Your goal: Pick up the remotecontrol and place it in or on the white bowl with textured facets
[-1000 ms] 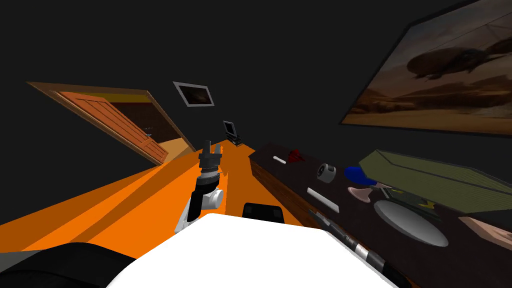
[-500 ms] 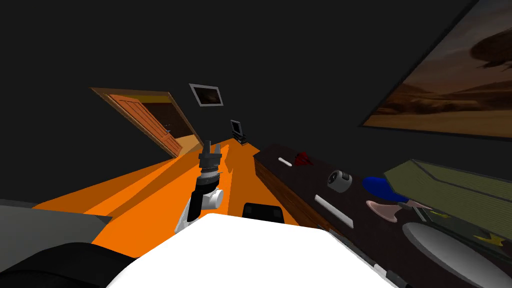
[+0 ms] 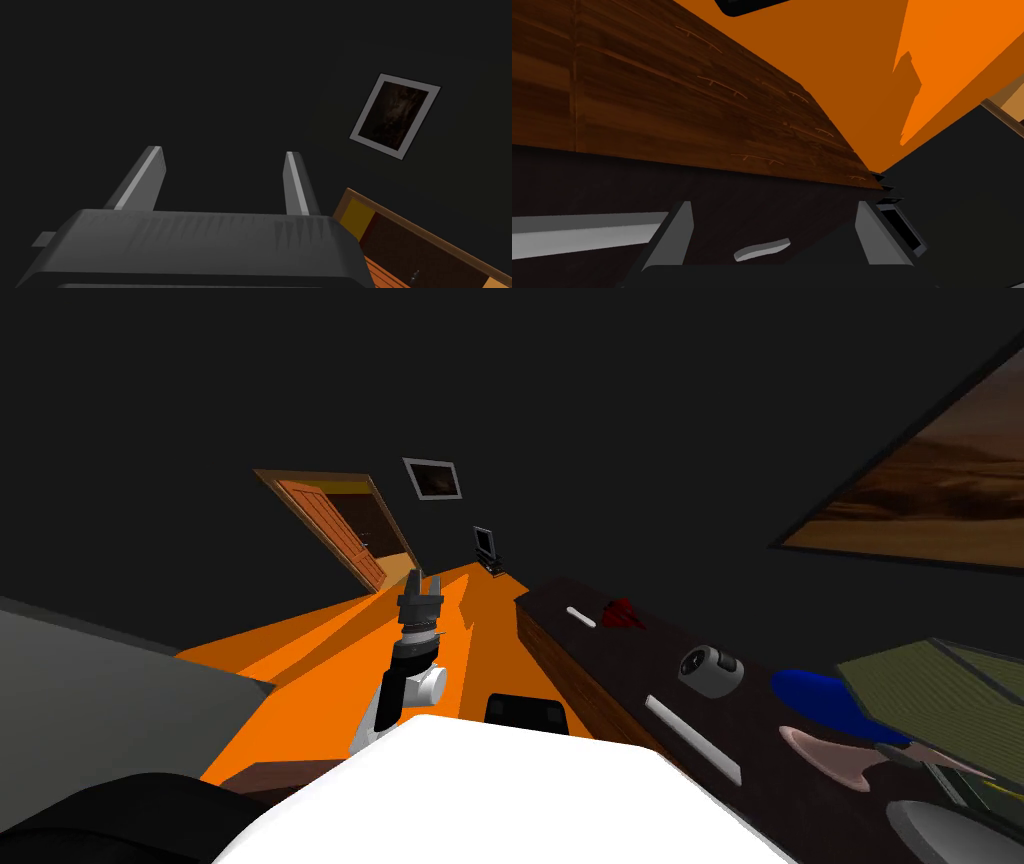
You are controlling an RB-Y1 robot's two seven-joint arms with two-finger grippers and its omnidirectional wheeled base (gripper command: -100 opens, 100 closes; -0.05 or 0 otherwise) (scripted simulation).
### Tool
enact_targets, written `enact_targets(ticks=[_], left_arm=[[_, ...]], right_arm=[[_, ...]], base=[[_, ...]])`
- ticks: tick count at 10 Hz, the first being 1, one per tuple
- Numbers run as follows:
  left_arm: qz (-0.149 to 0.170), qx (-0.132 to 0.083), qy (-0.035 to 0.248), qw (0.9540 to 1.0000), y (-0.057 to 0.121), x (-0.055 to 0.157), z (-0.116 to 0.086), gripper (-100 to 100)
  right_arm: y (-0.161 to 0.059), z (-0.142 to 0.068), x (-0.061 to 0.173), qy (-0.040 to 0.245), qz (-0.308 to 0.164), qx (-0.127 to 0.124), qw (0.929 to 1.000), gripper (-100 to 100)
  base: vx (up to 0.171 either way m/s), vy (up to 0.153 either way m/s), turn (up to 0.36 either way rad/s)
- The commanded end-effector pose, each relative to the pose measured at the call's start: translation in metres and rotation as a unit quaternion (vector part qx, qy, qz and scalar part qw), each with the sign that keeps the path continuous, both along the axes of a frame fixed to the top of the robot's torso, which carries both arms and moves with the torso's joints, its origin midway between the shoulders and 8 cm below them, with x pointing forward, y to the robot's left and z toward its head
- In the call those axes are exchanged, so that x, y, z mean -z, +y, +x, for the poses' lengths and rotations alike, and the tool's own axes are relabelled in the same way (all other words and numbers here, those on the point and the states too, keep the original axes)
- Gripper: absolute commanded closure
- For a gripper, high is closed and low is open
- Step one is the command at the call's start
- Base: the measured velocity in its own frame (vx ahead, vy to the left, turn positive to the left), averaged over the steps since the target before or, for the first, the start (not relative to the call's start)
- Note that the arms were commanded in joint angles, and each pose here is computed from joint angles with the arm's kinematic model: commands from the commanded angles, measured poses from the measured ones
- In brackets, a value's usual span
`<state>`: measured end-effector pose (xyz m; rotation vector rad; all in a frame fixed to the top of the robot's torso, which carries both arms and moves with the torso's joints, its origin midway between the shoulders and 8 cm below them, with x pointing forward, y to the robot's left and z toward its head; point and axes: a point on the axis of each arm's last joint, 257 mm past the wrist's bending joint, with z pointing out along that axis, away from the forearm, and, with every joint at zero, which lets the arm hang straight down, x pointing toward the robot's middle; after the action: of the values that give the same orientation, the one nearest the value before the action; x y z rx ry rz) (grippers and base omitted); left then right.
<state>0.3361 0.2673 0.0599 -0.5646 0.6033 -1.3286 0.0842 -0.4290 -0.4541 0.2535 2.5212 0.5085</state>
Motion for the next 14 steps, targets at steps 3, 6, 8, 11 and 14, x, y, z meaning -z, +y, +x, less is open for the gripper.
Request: enact_targets(ticks=[3, 6, 8, 11, 14], left_arm=[[0.0, 0.0, 0.0, 1.0, 0.0, 0.0, 0.0, 0], [0.0, 0.0, 0.0, 1.0, 0.0, 0.0, 0.0, 0], [0.0, 0.0, 0.0, 1.0, 0.0, 0.0, 0.0, 0], [0.0, 0.0, 0.0, 1.0, 0.0, 0.0, 0.0, 0], [0.0, 0.0, 0.0, 1.0, 0.0, 0.0, 0.0, 0]], right_arm=[[-0.042, -0.055, 0.02, 0.067, -0.058, -0.017, 0.9959, -100], [-0.077, -0.098, 0.028, 0.117, -0.102, -0.027, 0.9875, -100], [-0.095, -0.123, 0.032, 0.145, -0.126, -0.033, 0.9809, -100], [-0.119, -0.156, 0.035, 0.181, -0.16, -0.048, 0.9692, -100], [-0.13, -0.177, 0.037, 0.204, -0.177, -0.057, 0.9612, -100]], base=[[0.034, -0.03, 0.312], [0.025, -0.015, 0.198], [0.033, -0.041, 0.199], [0.029, -0.039, 0.222], [0.03, -0.043, 0.136]])
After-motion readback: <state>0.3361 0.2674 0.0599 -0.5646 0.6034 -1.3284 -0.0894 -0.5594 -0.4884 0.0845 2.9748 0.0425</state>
